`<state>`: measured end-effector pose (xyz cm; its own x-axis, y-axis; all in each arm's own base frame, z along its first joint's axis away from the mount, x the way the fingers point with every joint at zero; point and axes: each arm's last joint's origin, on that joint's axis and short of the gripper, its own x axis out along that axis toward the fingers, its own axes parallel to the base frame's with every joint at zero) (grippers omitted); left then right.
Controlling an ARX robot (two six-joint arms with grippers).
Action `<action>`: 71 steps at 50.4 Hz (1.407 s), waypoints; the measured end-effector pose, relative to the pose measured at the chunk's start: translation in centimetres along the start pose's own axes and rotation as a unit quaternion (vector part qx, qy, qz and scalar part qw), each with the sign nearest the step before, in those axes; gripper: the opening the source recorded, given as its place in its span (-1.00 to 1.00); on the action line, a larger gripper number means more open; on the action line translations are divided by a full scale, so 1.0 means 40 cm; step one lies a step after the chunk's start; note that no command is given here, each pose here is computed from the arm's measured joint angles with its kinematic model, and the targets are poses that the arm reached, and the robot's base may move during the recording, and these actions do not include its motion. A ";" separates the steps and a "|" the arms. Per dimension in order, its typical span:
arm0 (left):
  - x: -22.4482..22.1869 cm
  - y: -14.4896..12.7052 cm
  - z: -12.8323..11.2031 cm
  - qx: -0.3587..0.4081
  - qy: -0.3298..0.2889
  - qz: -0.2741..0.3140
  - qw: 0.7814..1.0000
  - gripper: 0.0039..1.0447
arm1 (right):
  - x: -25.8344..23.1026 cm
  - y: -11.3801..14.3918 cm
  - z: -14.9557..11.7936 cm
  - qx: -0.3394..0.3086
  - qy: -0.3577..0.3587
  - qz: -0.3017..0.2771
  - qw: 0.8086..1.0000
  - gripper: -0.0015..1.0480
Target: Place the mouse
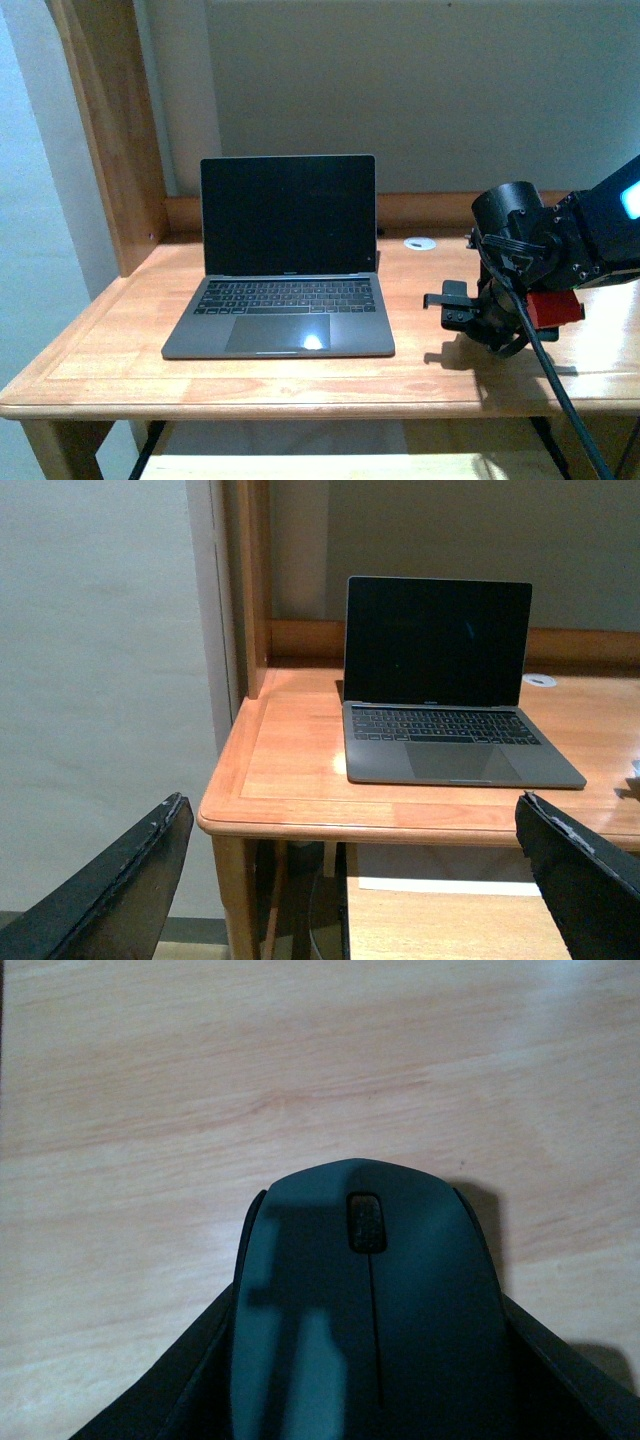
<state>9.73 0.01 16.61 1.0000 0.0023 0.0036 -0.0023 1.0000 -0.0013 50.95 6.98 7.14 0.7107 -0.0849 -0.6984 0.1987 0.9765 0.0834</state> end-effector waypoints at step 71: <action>0.000 0.000 0.000 0.000 0.000 0.001 1.000 0.88 | -0.458 -0.179 -0.117 -0.069 -0.369 0.073 0.924 -0.61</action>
<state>9.73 0.02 16.61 1.0000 0.0034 0.0036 -0.0034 1.0000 -0.0013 33.35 2.47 16.00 0.9999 -0.0130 -0.0085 0.0131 0.9999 0.0104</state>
